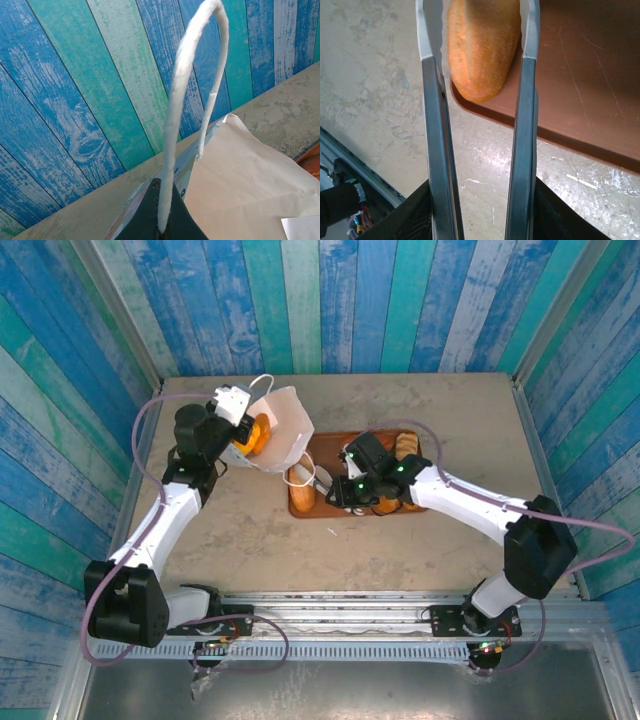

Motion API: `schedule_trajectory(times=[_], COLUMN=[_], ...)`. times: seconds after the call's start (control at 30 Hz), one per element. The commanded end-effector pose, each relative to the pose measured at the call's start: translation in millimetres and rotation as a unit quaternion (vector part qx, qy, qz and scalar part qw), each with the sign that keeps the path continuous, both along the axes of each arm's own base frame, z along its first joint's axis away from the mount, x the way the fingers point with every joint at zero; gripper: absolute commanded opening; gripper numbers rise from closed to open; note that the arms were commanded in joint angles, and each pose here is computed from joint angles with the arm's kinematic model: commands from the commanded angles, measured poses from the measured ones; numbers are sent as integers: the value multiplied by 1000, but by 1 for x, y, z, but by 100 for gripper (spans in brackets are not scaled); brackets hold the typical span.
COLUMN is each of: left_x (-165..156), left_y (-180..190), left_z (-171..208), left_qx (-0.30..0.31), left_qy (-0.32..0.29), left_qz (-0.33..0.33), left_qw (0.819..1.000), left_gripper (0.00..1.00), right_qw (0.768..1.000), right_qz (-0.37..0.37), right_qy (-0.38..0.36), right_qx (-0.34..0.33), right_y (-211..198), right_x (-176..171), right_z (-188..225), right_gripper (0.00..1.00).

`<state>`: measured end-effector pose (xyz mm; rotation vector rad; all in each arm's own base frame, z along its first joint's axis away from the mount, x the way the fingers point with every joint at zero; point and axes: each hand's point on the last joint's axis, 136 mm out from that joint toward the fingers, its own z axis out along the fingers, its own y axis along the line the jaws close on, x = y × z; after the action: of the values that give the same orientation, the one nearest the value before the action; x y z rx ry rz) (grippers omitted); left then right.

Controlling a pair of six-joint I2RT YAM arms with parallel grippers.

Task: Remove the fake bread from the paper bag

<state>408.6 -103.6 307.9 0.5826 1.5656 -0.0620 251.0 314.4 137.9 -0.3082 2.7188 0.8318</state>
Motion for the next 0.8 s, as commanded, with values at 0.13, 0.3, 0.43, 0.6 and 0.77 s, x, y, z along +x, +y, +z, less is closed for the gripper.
schedule_trajectory(times=[0.13,0.3,0.43,0.6,0.77], left_x=[-7,-11,-16,-23,-33], left_y=[-1,-4,-10,-18,-24], left_z=[20,18,15,14,15], left_qx=[7,16,21,30,34], left_qy=[-23,-25,-25,-30,-31], left_qz=[-6,-18,-37,-68,-93], left_qw=[1000,999,999,997,995], left_gripper=[0,1,0,0,0], right_qw=[1000,999,997,995,994], right_qz=[-22,-40,-48,-42,-3], right_qy=[-22,-30,-51,-82,-104], right_qx=[-1,-5,-8,28,40], right_y=[-31,-55,-68,-65,-37], right_x=[-8,-14,-17,-20,-24], right_z=[23,37,60,99,120], right_gripper=[43,43,43,42,42])
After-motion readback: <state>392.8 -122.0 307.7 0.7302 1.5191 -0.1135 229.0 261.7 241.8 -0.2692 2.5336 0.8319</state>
